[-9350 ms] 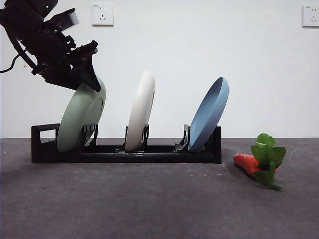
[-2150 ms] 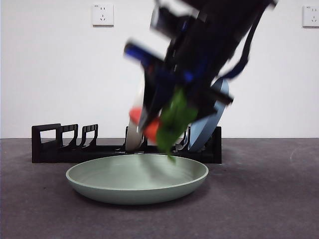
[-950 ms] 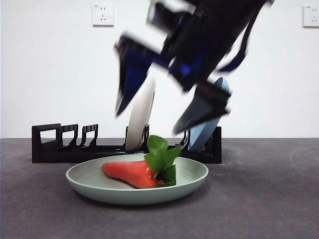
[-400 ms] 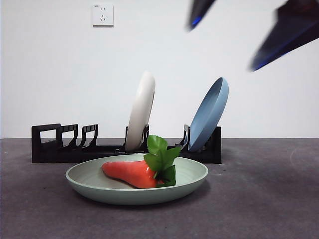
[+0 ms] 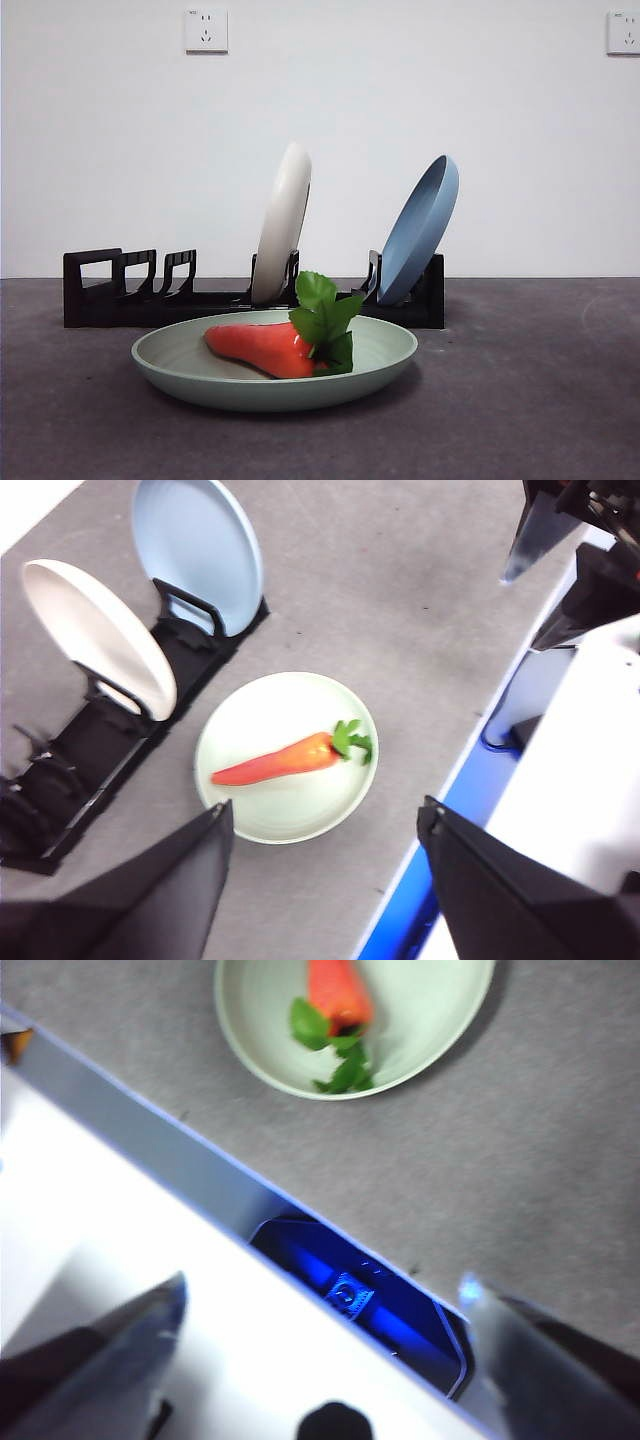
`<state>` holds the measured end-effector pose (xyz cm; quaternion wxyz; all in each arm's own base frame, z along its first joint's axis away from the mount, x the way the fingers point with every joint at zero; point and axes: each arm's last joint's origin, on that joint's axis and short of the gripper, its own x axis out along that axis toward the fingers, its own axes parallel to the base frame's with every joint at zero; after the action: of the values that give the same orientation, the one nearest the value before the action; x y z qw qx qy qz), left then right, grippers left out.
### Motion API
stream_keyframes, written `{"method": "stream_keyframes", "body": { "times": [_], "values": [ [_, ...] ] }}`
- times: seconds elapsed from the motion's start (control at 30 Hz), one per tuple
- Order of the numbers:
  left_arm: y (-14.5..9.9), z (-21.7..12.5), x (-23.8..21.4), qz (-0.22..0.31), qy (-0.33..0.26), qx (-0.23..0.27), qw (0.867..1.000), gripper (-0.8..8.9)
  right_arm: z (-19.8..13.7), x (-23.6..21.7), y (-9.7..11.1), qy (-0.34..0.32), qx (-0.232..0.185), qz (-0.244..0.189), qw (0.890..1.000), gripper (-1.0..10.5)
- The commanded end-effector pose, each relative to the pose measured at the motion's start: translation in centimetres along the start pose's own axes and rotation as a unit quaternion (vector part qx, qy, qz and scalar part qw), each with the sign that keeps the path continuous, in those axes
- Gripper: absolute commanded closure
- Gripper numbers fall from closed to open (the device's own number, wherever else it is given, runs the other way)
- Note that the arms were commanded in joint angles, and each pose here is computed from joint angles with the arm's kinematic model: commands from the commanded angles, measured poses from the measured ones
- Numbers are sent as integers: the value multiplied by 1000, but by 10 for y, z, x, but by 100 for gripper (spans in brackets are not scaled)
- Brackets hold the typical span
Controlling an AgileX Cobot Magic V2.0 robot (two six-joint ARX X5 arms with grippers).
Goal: Take the green plate from the plate rack,put the plate on the table,take the carrot from the table,put the carrot in the plate
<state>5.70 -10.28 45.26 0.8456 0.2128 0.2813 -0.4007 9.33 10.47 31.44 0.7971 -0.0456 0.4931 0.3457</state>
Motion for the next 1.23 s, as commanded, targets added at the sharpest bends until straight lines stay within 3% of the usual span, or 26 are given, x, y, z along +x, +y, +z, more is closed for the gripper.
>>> {"method": "stream_keyframes", "body": {
  "times": [0.03,0.1,1.07,1.23],
  "values": [
    [-1,-5,-1,-17,22,0,1000,674,0,0,1,0,-7,19,1000,970],
    [-1,-5,-1,-25,23,0,999,833,0,0,2,1,-10,20,1000,954],
    [-1,-4,-1,-22,18,0,1000,817,0,0,1,-3,-10,18,1000,946],
    [10,2,-7,37,-39,3,999,817,0,0,1,-3,-10,18,1000,946]
  ]
}}
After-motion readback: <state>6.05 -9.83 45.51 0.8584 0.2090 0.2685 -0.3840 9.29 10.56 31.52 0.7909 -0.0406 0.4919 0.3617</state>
